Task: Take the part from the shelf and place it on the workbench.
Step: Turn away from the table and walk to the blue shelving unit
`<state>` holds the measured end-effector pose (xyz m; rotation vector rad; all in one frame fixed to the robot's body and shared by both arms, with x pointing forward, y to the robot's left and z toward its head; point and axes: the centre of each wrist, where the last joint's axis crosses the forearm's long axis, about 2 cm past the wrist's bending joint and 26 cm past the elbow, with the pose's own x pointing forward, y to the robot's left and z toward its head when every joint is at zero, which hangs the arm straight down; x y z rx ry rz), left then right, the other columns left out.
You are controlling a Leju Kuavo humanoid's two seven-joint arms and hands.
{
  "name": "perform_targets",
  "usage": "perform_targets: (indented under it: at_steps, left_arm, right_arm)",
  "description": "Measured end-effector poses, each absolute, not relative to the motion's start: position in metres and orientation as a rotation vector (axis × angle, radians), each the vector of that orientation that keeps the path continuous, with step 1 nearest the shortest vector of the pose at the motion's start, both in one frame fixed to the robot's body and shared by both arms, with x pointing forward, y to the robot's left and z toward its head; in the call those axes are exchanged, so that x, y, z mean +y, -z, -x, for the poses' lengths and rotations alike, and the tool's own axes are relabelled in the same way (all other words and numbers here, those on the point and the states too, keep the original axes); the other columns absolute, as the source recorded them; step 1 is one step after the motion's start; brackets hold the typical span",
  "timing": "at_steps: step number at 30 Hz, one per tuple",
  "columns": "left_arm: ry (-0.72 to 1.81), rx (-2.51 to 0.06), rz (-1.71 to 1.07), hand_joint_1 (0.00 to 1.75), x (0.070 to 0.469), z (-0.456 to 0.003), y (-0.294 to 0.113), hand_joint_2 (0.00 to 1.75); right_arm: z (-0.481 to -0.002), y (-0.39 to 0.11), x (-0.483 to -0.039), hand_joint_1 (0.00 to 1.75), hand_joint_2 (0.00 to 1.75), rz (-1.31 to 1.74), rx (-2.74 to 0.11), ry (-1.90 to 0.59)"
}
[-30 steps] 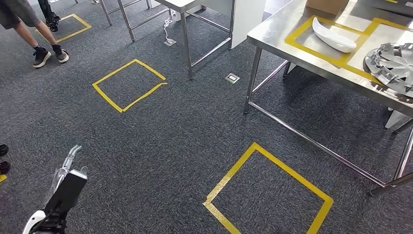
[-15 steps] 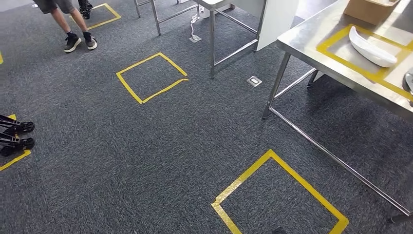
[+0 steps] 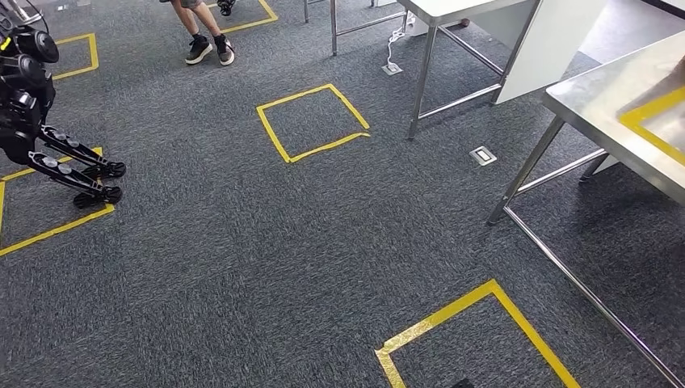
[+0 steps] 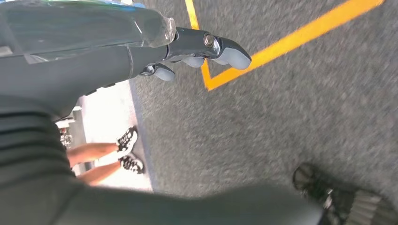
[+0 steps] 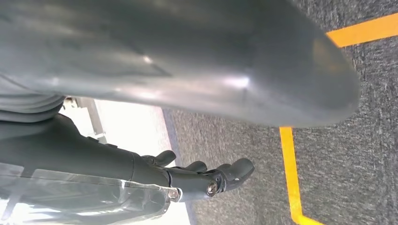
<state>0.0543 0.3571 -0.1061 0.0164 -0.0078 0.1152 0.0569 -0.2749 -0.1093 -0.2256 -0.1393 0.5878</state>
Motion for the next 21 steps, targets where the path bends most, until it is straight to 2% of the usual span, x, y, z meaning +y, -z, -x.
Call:
perform_targets:
  at_steps: [21]
  left_arm:
    - [-0.051, -0.035, 0.016, 0.0, 0.3503, -0.0587, 0.1063, 1.75]
  right_arm:
    - [-0.0639, 0.1082, -0.272, 0.0, 0.0, 0.222, -0.16, -0.594]
